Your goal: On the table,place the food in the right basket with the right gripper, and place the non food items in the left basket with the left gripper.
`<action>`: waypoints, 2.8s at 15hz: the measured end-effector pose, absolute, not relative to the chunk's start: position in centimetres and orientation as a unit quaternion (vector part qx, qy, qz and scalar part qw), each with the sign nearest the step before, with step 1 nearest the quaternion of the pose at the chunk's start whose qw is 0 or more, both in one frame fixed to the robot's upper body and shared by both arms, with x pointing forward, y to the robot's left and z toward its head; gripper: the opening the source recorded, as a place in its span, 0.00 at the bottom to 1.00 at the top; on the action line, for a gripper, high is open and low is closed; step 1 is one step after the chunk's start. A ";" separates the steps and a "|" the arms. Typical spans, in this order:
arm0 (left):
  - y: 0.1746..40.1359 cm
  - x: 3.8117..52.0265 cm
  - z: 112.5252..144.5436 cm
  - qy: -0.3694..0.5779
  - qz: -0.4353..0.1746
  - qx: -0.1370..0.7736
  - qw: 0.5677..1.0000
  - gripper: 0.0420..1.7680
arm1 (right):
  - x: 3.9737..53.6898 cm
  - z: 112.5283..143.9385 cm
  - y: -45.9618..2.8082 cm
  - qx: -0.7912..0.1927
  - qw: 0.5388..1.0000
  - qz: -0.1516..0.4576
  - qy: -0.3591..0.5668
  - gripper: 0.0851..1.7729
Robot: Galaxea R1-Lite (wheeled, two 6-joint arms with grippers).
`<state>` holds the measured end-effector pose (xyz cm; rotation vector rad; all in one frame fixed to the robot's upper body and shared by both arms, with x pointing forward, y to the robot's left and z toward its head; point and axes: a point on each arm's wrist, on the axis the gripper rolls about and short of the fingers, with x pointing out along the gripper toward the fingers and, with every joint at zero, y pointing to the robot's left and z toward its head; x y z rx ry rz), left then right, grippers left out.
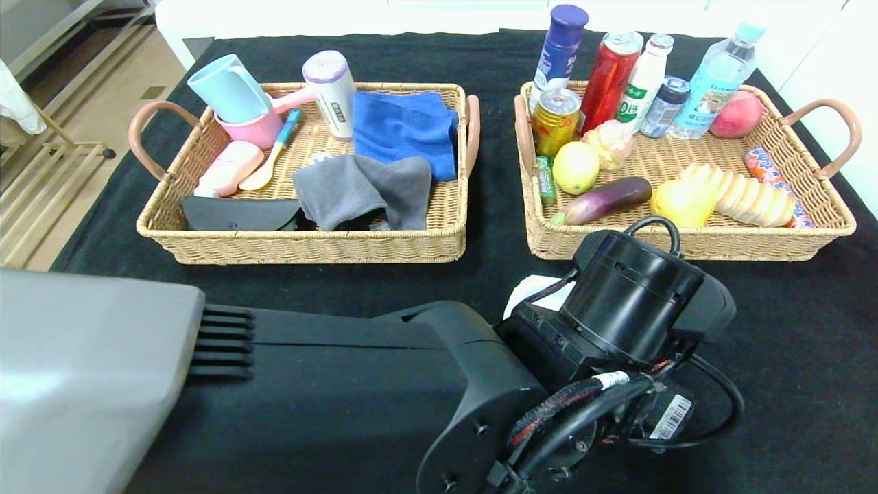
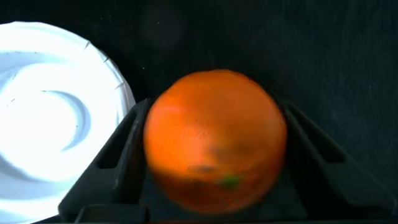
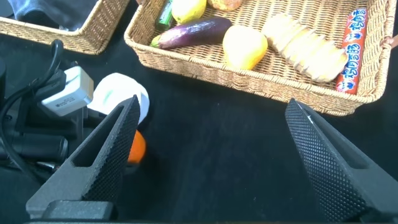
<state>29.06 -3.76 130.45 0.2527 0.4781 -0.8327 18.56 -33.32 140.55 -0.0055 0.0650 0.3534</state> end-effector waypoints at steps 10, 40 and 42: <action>-3.4 28.3 130.7 0.232 -0.402 0.125 0.877 0.91 | 18.5 140.8 -33.3 -0.003 0.984 0.175 0.027 0.96; 8.4 31.3 136.1 0.204 -0.282 0.075 0.934 0.97 | 19.3 139.7 -33.2 -0.001 0.981 0.187 0.054 0.96; 8.5 32.2 135.8 0.208 -0.272 0.074 0.937 0.97 | 19.3 139.6 -33.2 -0.001 0.981 0.188 0.055 0.96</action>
